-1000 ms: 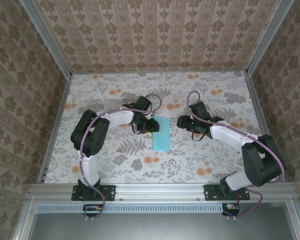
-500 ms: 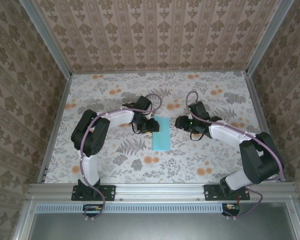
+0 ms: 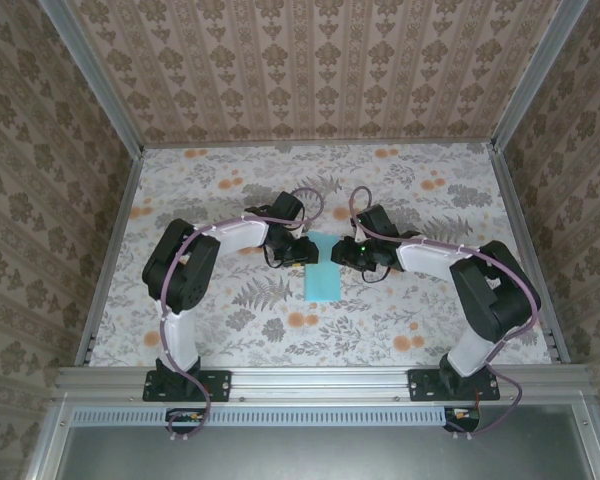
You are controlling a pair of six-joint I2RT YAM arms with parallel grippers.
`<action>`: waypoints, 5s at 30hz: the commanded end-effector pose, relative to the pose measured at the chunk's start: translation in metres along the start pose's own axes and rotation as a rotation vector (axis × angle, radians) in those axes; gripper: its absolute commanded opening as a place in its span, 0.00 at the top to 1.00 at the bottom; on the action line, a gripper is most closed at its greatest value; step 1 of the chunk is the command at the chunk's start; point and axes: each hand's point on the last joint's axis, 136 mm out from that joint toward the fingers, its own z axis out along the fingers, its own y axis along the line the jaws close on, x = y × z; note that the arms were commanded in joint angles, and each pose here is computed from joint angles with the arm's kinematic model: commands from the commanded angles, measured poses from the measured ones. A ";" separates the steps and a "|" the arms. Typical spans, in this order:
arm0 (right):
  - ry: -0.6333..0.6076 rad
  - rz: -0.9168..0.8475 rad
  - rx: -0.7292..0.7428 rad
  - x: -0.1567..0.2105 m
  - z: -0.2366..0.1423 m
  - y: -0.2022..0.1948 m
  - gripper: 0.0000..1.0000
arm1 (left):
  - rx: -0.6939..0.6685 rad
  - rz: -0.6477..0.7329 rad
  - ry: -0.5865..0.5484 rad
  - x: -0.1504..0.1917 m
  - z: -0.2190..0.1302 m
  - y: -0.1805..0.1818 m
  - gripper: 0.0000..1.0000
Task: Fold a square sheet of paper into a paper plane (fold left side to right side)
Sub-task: Hold the square sheet of paper at the center of the table, then first fold the square sheet of paper in half at the center of the table, then hold the square sheet of paper at the center of the table.
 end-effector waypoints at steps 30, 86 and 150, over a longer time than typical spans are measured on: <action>0.185 0.053 0.228 0.039 0.030 -0.047 0.82 | -0.073 0.043 -0.064 -0.005 -0.035 0.007 0.50; 0.235 0.034 0.320 0.048 0.030 -0.065 0.86 | 0.147 -0.042 0.060 0.034 0.010 0.021 0.77; 0.036 -0.049 -0.074 -0.036 0.022 0.038 0.88 | 0.142 -0.058 0.066 0.041 0.025 0.005 0.79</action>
